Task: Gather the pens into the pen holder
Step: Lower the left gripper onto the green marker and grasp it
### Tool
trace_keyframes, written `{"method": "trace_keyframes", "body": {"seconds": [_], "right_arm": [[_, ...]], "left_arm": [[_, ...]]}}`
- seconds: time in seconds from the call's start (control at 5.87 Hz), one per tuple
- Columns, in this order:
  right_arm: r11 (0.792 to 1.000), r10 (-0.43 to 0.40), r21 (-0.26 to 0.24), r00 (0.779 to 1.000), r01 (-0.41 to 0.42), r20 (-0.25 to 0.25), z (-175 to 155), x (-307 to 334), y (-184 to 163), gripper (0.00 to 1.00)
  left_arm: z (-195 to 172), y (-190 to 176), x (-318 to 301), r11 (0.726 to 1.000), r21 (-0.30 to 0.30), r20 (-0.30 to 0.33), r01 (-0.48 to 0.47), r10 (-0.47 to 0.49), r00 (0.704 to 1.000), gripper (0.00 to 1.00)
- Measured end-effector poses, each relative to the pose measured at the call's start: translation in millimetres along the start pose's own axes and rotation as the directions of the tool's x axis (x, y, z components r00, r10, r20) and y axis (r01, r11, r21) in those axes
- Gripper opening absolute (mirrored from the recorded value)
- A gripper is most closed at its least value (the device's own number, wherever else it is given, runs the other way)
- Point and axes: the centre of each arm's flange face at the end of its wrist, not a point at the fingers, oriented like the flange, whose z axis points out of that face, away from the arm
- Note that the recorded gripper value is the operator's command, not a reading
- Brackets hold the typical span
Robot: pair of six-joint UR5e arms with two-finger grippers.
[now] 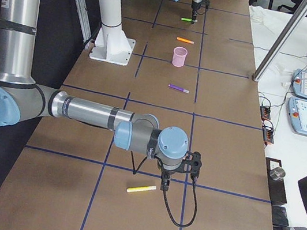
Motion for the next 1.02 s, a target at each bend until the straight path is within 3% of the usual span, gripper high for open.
{"method": "trace_keyframes", "body": {"seconds": [0.68,1.02], "right_arm": [[1.000,0.001,-0.002,1.000,-0.001,0.000,1,1,0,1.00],[1.000,0.002,-0.003,1.000,-0.002,0.002,1,1,2,1.00]], "left_arm": [[-16,-9,-4,1.000,0.014,-0.015,0.020,-0.020,1.000,0.00],[-57,-17,26,0.999,0.046,-0.096,0.002,0.002,0.995,0.00]]}}
